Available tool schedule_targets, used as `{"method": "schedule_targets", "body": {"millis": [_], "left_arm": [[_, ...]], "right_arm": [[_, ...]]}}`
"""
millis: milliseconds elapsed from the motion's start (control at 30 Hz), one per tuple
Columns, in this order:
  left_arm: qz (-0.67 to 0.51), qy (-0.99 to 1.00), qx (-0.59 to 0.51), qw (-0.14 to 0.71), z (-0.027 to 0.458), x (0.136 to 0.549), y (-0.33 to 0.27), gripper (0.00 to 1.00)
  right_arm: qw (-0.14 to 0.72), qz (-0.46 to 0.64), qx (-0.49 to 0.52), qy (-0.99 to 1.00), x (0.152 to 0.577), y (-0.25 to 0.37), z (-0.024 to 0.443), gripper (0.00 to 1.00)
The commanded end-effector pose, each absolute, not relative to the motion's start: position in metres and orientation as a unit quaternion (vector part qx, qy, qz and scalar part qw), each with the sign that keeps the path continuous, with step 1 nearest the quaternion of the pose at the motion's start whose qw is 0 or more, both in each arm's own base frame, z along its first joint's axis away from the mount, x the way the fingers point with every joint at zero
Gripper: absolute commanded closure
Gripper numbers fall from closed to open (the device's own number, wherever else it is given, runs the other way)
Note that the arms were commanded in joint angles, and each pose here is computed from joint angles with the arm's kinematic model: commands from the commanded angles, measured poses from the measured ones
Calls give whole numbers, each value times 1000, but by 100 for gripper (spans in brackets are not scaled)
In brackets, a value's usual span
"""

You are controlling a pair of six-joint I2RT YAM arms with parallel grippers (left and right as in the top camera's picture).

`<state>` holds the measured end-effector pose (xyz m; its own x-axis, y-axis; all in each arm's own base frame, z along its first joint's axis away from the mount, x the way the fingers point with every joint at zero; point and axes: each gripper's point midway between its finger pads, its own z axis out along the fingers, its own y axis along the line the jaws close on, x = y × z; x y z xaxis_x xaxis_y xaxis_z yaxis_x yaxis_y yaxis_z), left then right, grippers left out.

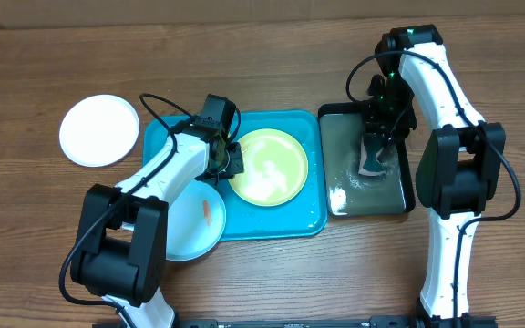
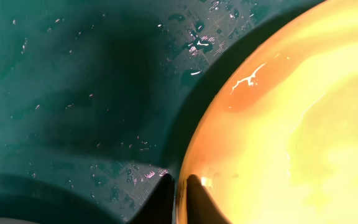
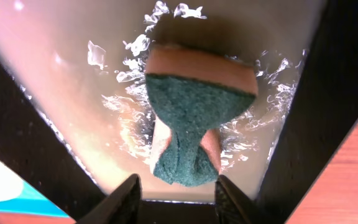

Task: Clean dirty plates on tray and stack at the side
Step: 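Return sponge to black tray and raise right arm away, then lift the yellow plate off the tray with the left gripper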

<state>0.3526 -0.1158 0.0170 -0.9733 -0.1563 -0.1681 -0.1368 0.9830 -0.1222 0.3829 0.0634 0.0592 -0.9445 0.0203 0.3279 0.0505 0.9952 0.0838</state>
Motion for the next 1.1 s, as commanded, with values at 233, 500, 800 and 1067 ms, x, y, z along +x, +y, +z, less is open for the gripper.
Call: {"method": "schedule_targets", "body": {"millis": [233, 500, 800, 1067], "left_arm": [[-59, 992, -69, 89, 18, 350, -119, 81], [-61, 991, -72, 91, 18, 351, -119, 82], [-57, 992, -75, 86, 12, 351, -119, 88], [-56, 992, -75, 83, 8, 351, -118, 87]], "right_arm": [[82, -54, -69, -993, 420, 18, 91, 45], [64, -73, -167, -981, 425, -48, 90, 27], [57, -75, -207, -974, 421, -84, 90, 0], [-8, -72, -204, -976, 451, -93, 88, 0]]}}
